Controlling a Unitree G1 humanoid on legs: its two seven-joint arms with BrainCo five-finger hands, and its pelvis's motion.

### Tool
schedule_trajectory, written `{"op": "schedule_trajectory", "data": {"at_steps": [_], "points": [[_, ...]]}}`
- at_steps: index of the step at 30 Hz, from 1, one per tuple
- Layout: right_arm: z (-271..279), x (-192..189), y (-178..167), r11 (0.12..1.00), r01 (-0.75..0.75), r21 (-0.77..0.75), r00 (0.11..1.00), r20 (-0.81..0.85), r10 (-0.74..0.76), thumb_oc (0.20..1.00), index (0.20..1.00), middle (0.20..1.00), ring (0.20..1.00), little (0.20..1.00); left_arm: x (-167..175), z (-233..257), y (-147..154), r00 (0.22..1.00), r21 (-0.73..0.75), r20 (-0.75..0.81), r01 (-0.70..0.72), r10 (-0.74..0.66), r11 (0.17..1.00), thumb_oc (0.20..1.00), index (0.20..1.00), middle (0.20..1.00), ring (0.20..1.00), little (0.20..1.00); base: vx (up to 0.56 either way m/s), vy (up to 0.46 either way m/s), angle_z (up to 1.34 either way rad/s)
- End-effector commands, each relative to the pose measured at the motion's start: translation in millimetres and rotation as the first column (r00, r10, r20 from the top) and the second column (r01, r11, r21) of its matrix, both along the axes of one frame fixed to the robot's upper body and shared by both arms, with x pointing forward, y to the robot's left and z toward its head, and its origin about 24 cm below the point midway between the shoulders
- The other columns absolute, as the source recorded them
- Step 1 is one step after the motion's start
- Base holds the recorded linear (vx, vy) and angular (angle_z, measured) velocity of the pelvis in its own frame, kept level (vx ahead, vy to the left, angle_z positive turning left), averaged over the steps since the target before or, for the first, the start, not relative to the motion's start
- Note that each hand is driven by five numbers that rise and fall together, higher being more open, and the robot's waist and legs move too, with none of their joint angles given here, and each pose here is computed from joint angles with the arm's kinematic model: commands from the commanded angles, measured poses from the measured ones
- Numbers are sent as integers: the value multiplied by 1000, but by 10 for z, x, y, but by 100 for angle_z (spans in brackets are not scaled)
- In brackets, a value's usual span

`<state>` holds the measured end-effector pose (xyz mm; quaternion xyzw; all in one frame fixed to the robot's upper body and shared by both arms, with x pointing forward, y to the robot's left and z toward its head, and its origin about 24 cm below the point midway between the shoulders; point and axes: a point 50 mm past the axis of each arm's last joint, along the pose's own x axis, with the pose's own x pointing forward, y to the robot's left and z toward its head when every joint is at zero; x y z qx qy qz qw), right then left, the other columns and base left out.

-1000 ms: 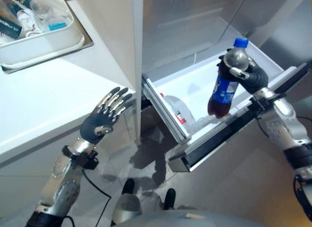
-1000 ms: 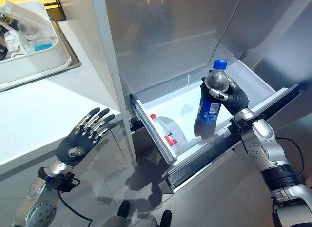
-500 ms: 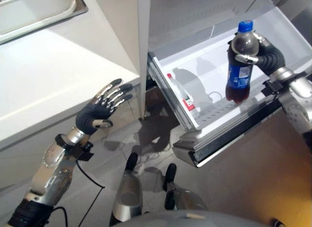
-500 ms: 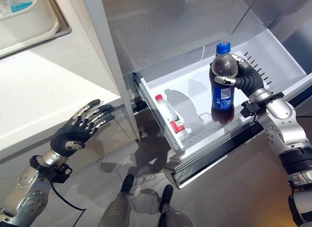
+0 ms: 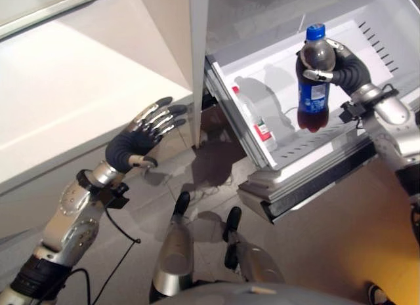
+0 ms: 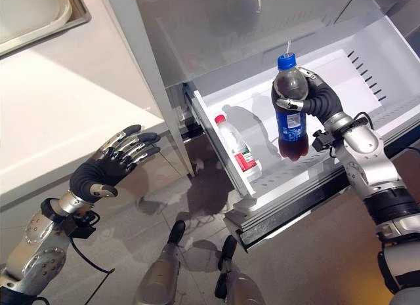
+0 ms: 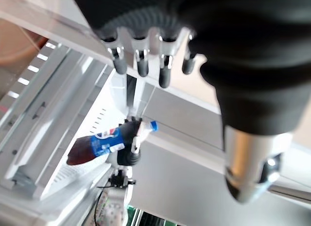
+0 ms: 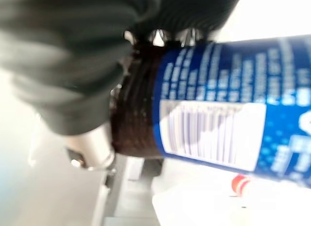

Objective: Take the drinks into the refrigerator

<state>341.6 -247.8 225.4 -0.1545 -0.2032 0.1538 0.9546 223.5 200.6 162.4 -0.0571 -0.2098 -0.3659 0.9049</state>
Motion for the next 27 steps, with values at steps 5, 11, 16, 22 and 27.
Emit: {"op": "schedule_trajectory", "data": {"at_steps": [5,11,16,22,27], "points": [[509,99,131,998,36,-48,976,215,-25,200,200,200,200,200,-96,76,-99,997,-15,61,41,-40,999,1000,1000,1000,1000,1000,-37,7,-1],[240,208,119,992,81,-97,990,119,-70,200,200,200,200,200,-94,70,-124,997,-10,55,56,-55,998,1000,1000,1000,1000,1000,0,0,0],[-14,219,129,986,57,-156,998,21,-55,200,200,200,200,200,-96,66,-124,996,14,50,69,-69,998,1000,1000,1000,1000,1000,0,0,0],[-169,234,-6,950,97,-298,992,-52,-117,200,200,200,200,200,-111,75,-144,995,55,46,91,-94,994,1000,1000,1000,1000,1000,0,0,0],[-225,254,-67,908,87,-410,984,-107,-143,200,200,200,200,200,-115,91,-160,991,102,39,123,-128,987,1000,1000,1000,1000,1000,0,0,0]]}}
